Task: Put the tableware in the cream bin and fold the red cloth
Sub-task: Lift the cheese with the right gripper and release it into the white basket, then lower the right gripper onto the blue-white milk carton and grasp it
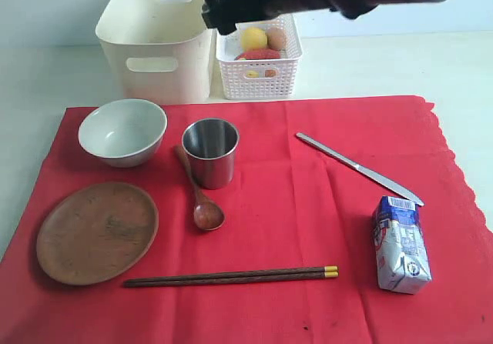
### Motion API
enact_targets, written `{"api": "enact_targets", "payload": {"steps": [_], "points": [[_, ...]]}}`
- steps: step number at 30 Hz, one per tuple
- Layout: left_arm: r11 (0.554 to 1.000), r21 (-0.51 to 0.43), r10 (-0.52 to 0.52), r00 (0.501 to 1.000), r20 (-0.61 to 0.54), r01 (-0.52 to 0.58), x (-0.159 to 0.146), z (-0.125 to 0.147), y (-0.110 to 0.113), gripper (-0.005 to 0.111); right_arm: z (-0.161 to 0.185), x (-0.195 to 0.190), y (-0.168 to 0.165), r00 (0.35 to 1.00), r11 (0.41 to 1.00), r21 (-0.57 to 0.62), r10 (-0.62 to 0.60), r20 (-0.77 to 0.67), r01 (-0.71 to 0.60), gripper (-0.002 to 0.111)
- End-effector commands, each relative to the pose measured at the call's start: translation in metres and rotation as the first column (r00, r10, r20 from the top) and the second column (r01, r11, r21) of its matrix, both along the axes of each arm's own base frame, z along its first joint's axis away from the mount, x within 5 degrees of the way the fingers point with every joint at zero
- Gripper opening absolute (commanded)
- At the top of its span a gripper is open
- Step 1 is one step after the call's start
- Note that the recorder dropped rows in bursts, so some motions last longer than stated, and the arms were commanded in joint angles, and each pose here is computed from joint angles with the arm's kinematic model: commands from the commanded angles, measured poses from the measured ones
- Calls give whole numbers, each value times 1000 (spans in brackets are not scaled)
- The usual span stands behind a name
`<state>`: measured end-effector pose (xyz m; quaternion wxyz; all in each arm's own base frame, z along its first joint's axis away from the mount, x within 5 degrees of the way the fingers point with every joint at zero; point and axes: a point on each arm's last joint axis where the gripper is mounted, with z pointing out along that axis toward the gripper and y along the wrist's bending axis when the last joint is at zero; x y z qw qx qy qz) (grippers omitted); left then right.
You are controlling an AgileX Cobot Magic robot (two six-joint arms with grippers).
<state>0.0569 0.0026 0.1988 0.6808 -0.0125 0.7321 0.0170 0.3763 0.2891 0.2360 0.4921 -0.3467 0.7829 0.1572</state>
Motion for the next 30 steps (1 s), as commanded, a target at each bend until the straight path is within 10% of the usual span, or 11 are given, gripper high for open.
{"api": "enact_targets", "payload": {"steps": [1, 17, 30], "points": [[1000, -5, 2, 1000, 7, -2, 0, 1, 0, 0, 43, -18, -14, 992, 992, -16, 122, -27, -122, 65], [1000, -5, 2, 1000, 7, -2, 0, 1, 0, 0, 76, -78, -101, 934, 902, -421, -228, -275, 96, 1], [1000, -5, 2, 1000, 7, -2, 0, 1, 0, 0, 17, -156, -149, 798, 888, -424, -381, -467, 175, 3]]}}
